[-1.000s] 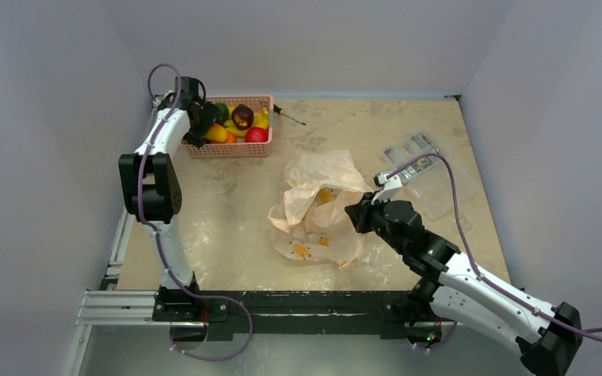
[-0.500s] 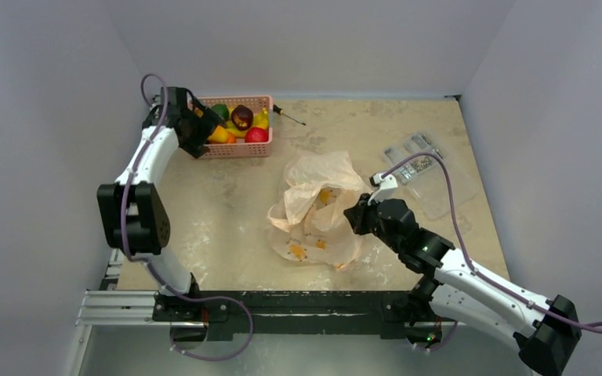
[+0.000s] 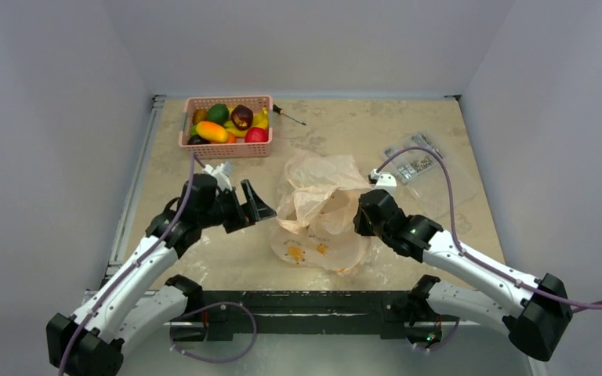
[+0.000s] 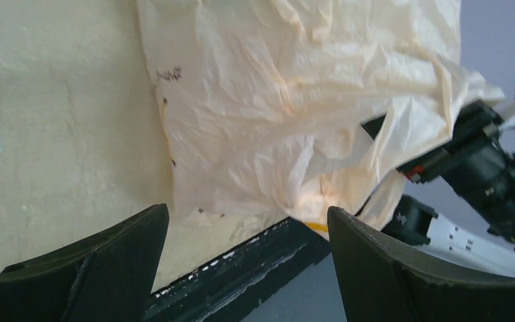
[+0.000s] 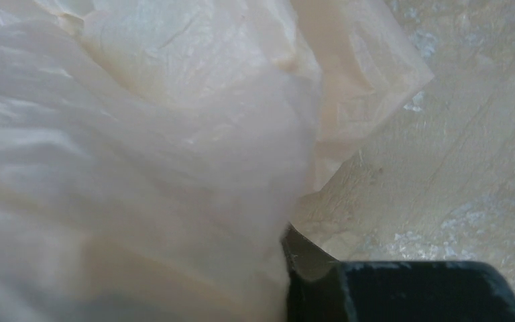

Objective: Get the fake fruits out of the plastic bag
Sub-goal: Take out the fake fruit from the plastic bag.

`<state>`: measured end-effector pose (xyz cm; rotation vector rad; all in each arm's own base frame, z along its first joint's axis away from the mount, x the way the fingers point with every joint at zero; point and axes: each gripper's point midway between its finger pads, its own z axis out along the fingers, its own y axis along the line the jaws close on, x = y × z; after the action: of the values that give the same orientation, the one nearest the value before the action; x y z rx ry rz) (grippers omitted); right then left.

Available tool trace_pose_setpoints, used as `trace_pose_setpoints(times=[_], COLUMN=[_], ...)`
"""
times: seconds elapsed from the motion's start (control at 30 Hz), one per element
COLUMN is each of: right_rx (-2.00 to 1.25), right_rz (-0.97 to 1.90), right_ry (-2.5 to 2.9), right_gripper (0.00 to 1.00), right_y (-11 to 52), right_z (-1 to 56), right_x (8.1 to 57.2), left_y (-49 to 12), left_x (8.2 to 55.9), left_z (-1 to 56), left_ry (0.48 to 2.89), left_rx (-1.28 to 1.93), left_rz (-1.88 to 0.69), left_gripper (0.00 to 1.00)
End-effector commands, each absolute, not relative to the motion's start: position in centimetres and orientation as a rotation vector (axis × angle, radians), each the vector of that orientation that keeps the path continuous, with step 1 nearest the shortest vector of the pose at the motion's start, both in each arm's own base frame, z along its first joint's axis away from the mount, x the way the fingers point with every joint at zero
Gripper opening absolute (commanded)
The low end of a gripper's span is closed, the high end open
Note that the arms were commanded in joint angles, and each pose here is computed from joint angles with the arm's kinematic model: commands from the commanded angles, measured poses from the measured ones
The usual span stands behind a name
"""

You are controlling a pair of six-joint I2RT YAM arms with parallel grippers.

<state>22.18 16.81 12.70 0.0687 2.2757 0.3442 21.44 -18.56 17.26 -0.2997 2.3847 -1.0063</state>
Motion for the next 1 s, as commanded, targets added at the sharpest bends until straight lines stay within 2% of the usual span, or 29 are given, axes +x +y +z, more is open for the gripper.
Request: trace_pose_setpoints(times=[0.0,0.23,0.47,0.53,0.7,0.73,0.97], right_rx=[0.152,0.108,0.09,0.087,0.088,0.088,0.025], right_rz=[0.28,0.406,0.457,0.467,0.489,0.489,0.519], right_ry=[2.372,2.389,2.389,2.393,2.381,2.377,2.34], right_gripper=[0.18,0.25,0.24,0.23,0.2,0.19,0.13], right_y=[15.6,17.1,17.6,17.7,17.5,17.3,17.5], right_z=[10.8,10.5,10.9,10.8,10.8,10.8,11.5], right_x=[20.9,20.0,19.6,19.4,19.1,19.0,19.0], left_y=[-21.4,-27.1,-33.9,-34.5,-35.7,-35.6,-36.6], left_x=[18.2,12.9,12.0,13.2,16.8,17.5,21.3], left_z=[18.4,19.2,20.0,19.5,19.8,19.4,17.7], left_ry=[2.311,2.238,2.153,2.174,2.144,2.152,2.161], left_rx=[-0.19,0.096,0.227,0.168,0.114,0.094,-0.013], left_rz=[-1.166,-1.187,-1.002,-0.905,-0.754,-0.731,-0.77], left_gripper=[0.87,0.86,0.81,0.75,0.51,0.49,0.26])
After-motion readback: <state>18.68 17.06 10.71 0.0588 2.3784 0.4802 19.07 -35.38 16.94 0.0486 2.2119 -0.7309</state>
